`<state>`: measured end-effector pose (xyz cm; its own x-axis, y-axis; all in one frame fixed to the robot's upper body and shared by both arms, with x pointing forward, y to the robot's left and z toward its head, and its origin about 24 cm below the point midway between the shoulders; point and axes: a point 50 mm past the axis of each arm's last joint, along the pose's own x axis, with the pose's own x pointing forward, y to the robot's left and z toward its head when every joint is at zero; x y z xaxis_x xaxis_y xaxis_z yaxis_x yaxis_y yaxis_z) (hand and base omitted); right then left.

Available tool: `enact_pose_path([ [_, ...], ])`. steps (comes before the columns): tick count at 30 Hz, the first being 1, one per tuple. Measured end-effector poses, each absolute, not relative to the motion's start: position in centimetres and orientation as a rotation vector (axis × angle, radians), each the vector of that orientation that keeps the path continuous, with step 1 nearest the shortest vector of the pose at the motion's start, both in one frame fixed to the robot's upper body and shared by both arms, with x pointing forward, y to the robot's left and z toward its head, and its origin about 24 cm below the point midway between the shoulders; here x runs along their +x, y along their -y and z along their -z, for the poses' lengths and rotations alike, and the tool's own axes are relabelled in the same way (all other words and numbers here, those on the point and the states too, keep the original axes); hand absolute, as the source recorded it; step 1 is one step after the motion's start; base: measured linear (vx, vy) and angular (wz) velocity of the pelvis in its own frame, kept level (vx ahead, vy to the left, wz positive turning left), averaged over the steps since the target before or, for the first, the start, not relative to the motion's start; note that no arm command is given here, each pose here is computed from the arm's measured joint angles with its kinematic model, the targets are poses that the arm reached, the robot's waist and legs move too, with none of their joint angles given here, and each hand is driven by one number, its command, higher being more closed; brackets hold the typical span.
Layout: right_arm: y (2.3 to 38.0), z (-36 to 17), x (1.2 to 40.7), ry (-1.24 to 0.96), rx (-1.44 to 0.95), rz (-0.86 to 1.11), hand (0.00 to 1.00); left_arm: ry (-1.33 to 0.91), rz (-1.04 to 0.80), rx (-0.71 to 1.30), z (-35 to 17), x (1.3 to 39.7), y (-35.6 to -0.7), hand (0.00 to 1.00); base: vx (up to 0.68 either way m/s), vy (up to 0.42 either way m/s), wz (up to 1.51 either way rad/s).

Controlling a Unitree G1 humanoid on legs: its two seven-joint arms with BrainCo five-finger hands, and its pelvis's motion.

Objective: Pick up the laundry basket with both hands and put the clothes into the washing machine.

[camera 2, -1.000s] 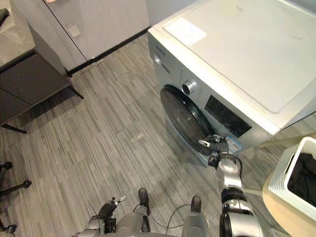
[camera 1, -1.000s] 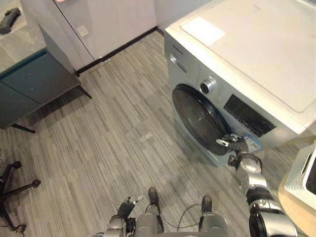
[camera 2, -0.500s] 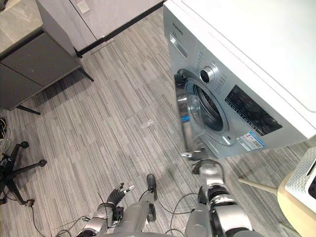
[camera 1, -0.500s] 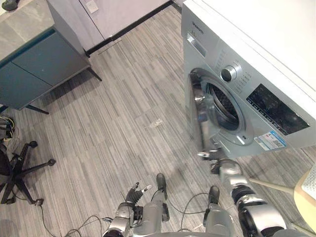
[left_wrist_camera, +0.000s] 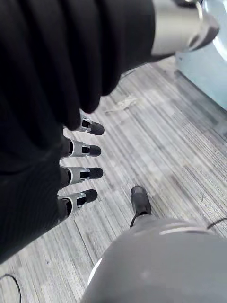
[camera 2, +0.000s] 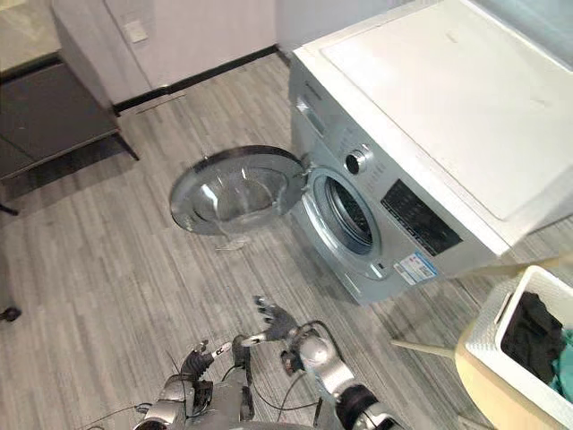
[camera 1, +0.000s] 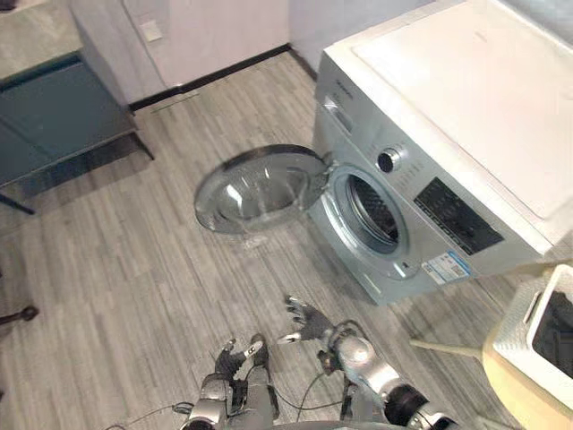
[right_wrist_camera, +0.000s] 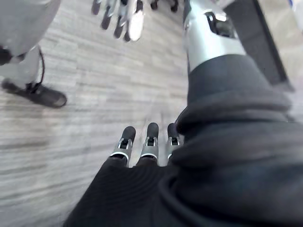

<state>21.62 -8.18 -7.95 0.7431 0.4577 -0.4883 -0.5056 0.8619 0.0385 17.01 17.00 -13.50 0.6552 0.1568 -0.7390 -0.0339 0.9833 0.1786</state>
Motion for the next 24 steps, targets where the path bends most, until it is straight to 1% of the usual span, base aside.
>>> enact_pose_path([
  [1, 10.4, 8.7, 21.0, -0.544, -0.120, -0.454, 0.00, -0.822, -0.104, 0.156, 13.0, 18.1, -16.9, 0.00, -0.05, 0.016, -0.42],
  [2, 11.6, 9.0, 20.7, -0.560, -0.128, -0.417, 0.00, -0.805, -0.103, 0.158, 12.7, 18.8, -16.8, 0.00, -0.02, 0.002, -0.46],
  [4, 15.2, 9.5, 20.0, -0.597, -0.129, -0.268, 0.00, -0.713, -0.125, 0.191, 10.7, 22.3, -17.7, 0.00, 0.01, -0.010, -0.60],
  [5, 15.9, 9.6, 19.9, -0.601, -0.125, -0.234, 0.00, -0.689, -0.133, 0.200, 10.1, 23.2, -18.1, 0.00, 0.03, -0.023, -0.74],
  [6, 17.0, 9.7, 19.6, -0.608, -0.119, -0.183, 0.00, -0.641, -0.162, 0.206, 8.8, 25.1, -19.2, 0.00, 0.02, -0.041, -0.83],
  [9, 18.7, 9.8, 18.4, -0.619, -0.090, -0.090, 0.00, -0.519, -0.297, 0.122, 4.6, 29.4, -22.7, 0.00, 0.04, -0.053, -0.85],
  [10, 19.3, 9.9, 17.8, -0.625, -0.066, -0.058, 0.00, -0.476, -0.367, 0.028, 3.0, 30.7, -24.1, 0.00, 0.06, -0.042, -0.73],
  [11, 19.4, 10.1, 17.5, -0.634, -0.061, -0.048, 0.00, -0.456, -0.398, -0.023, 2.3, 31.3, -24.7, 0.00, 0.08, -0.030, -0.53],
  [13, 19.7, 10.6, 16.4, -0.668, -0.056, -0.034, 0.00, -0.346, -0.491, -0.328, -0.5, 33.2, -25.8, 0.00, 0.11, -0.044, -0.28],
  [15, 19.6, 10.8, 16.0, -0.687, -0.047, -0.027, 0.00, -0.227, -0.523, -0.550, -3.1, 34.9, -25.9, 0.00, 0.11, -0.060, -0.22],
  [18, 19.5, 10.6, 16.2, -0.669, -0.005, 0.002, 0.00, -0.136, -0.517, -0.622, -5.6, 36.3, -25.9, 0.00, 0.06, -0.068, -0.16],
  [21, 20.2, 10.3, 16.7, -0.643, -0.002, 0.055, 0.00, -0.099, -0.553, -0.699, -6.0, 36.2, -26.7, 0.00, 0.01, -0.048, -0.17],
  [22, 20.9, 10.3, 16.8, -0.643, 0.008, 0.104, 0.00, -0.087, -0.587, -0.775, -6.0, 36.1, -27.1, 0.00, -0.02, -0.026, -0.09],
  [23, 21.0, 10.3, 16.8, -0.642, 0.007, 0.111, 0.00, -0.086, -0.596, -0.791, -5.9, 36.1, -27.1, 0.00, -0.03, -0.018, -0.01],
  [24, 21.3, 10.5, 16.5, -0.657, 0.011, 0.148, 0.00, -0.079, -0.631, -0.848, -5.8, 35.9, -27.4, 0.00, -0.03, -0.001, 0.05],
])
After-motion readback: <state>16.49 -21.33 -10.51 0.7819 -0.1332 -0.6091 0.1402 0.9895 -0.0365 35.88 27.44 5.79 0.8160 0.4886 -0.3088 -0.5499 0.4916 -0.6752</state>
